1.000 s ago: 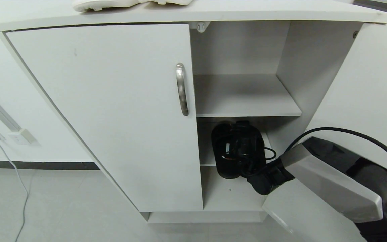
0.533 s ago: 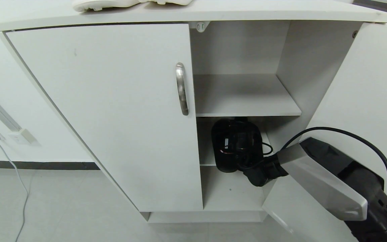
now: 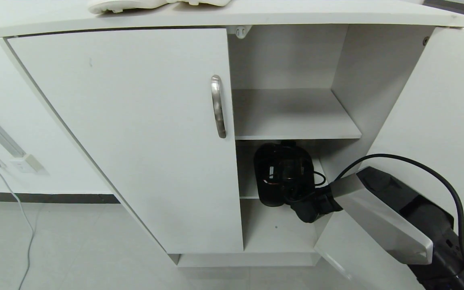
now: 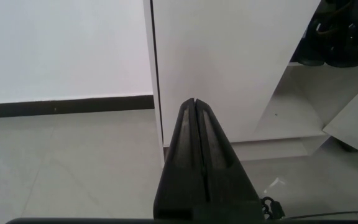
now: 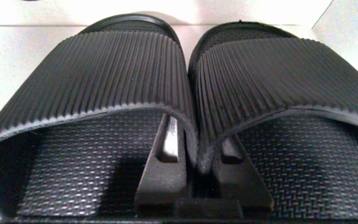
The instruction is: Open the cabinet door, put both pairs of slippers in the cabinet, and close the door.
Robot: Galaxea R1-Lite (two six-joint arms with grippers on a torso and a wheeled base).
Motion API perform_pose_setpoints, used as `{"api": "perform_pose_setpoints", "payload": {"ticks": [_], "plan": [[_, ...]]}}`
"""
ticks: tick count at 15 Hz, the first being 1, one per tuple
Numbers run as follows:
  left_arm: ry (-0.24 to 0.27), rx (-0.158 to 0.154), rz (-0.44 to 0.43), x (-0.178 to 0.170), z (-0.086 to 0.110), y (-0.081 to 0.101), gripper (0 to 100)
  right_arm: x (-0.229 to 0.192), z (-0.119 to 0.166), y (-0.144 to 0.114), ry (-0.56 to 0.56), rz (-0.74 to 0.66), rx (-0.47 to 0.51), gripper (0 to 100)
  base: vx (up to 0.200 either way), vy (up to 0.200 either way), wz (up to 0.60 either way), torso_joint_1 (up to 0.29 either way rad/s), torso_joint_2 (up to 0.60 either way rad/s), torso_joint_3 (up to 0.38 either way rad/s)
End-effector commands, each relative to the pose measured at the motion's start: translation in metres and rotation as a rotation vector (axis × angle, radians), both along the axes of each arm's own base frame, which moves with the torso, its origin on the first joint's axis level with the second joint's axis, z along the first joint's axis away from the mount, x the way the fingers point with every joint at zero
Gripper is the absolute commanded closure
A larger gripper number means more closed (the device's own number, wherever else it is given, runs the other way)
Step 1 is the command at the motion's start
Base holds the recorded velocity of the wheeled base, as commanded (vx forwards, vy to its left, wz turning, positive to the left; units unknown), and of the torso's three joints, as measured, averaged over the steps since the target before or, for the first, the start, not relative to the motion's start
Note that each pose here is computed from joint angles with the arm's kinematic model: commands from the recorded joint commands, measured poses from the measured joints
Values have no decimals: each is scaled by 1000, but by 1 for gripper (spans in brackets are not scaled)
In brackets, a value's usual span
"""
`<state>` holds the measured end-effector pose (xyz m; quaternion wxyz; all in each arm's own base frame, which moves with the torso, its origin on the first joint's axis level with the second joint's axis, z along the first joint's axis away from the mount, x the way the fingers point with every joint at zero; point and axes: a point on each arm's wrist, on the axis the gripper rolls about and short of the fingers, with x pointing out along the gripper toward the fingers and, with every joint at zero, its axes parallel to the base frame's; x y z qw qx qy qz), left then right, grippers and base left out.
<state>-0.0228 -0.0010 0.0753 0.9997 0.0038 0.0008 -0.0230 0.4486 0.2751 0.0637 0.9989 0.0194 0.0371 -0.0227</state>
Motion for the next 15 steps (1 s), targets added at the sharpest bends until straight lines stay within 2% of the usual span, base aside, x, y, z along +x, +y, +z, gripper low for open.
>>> {"api": "perform_pose_setpoints", "payload": {"ticks": [1,4,5,10,15], "plan": [[1,0,0,0,0,0,100,0,0,0,0,-1,0,100,0,0,0,0,0,0],[1,0,0,0,0,0,100,0,-1,0,1,-1,-1,100,0,0,0,0,0,0],[1,0,0,0,0,0,100,0,-1,0,1,-1,-1,0,0,0,0,0,0,0],[1,0,0,0,0,0,100,-8,-5,-1,28,2,-31,0,0,0,0,0,0,0],[1,0,0,0,0,0,100,-68,21,-8,17,60,-25,0,0,0,0,0,0,0]]}}
